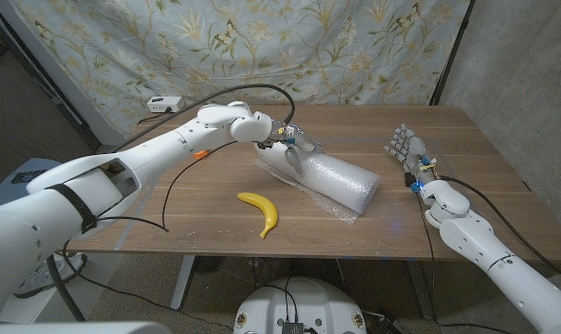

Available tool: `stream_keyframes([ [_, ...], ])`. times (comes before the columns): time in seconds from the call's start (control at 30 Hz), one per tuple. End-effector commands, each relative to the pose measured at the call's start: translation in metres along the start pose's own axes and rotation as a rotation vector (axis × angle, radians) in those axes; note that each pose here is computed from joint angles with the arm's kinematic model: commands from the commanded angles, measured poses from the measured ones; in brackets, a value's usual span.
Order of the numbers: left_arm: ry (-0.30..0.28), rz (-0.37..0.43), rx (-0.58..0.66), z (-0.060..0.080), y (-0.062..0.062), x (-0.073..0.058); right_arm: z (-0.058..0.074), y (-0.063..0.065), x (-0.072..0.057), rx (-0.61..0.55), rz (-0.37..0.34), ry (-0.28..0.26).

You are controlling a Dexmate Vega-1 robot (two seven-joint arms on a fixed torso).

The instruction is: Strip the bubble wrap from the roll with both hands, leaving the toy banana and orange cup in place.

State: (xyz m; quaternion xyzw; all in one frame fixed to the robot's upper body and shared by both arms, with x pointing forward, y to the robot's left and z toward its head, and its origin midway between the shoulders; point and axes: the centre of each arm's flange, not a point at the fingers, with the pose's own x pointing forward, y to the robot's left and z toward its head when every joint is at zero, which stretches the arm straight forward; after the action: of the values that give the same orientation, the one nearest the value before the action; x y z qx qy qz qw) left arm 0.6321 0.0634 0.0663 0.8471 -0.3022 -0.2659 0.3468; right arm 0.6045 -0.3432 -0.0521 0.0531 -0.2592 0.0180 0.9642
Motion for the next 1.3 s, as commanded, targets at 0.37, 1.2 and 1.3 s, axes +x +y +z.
stream_keyframes([
  [0.37, 0.035, -0.022, 0.054, 0.009, -0.013, 0.013, 0.012, 0.013, 0.005, -0.018, 0.020, -0.036],
  [1.2, 0.109, 0.257, 0.009, 0.010, -0.029, 0.008, 0.001, 0.013, 0.005, -0.005, 0.016, -0.012],
  [1.3, 0.133, 0.250, -0.051, 0.003, -0.024, 0.008, 0.000, 0.014, 0.005, -0.007, 0.021, -0.008],
])
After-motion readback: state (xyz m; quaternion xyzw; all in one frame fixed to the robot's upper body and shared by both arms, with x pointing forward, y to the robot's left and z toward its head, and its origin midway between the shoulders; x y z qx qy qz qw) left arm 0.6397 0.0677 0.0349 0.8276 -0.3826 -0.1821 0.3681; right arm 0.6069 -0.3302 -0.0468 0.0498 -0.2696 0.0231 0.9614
